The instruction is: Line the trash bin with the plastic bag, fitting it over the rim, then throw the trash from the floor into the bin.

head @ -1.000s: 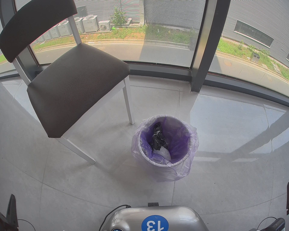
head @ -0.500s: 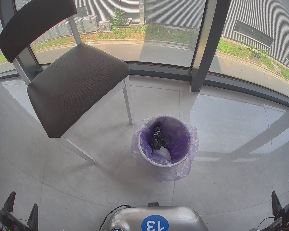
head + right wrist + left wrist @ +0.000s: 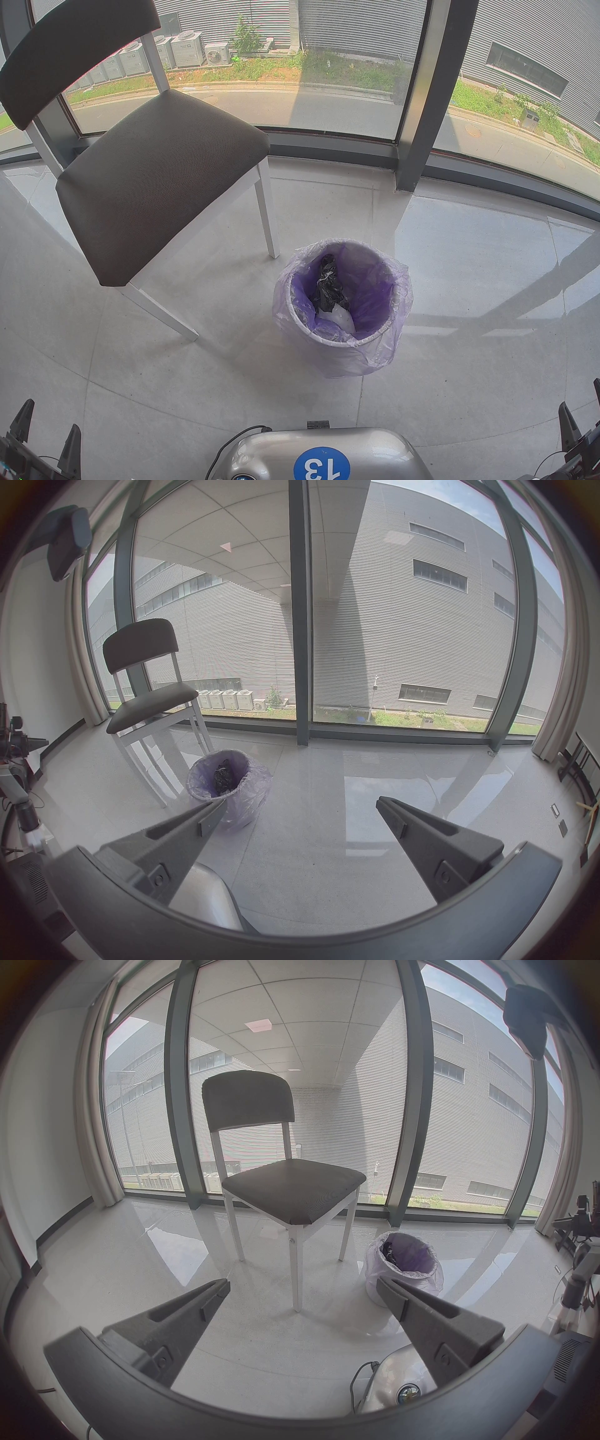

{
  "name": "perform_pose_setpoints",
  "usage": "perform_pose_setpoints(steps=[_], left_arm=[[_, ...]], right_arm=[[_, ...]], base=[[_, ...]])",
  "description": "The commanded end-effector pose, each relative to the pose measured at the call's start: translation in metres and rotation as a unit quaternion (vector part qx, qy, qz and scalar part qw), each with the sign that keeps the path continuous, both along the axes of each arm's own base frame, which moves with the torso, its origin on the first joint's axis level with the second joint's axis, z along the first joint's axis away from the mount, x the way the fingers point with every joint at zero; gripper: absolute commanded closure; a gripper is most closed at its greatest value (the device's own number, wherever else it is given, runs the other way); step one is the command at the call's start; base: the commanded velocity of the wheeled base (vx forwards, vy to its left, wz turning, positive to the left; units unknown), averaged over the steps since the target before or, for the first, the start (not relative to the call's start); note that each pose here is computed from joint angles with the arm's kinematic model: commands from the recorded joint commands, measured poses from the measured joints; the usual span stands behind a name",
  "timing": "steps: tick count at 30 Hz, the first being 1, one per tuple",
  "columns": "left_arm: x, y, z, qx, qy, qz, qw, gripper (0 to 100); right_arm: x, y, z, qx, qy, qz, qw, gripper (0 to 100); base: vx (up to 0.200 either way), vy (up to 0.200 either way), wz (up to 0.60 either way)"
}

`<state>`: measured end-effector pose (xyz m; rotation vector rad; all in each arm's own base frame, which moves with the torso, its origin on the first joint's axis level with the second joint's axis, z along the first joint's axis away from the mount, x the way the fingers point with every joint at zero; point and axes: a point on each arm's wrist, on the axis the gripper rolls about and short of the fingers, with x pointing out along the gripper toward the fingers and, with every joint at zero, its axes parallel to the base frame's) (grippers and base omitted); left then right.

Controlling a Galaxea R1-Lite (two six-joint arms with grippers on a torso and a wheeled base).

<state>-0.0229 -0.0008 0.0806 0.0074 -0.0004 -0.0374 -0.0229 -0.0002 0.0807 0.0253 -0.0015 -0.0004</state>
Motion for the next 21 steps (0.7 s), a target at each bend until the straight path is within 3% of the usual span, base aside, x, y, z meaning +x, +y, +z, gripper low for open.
perform_pose_setpoints(steps=[1, 21], left_arm=[[0.0001, 0.0002, -0.0052, 0.000, 0.001, 0.004, 1.0000, 0], [0.0001, 0.0007, -0.0051, -0.015, 0.000, 0.016, 0.9998, 0]], right_arm=[[0.0002, 0.0000, -0.0045, 0.001, -0.002, -0.002, 1.0000, 0], [0.0002, 0.0000, -0.0045, -0.007, -0.002, -0.001, 1.0000, 0]], base=[[0.000, 0.000, 0.00], [0.000, 0.000, 0.00]])
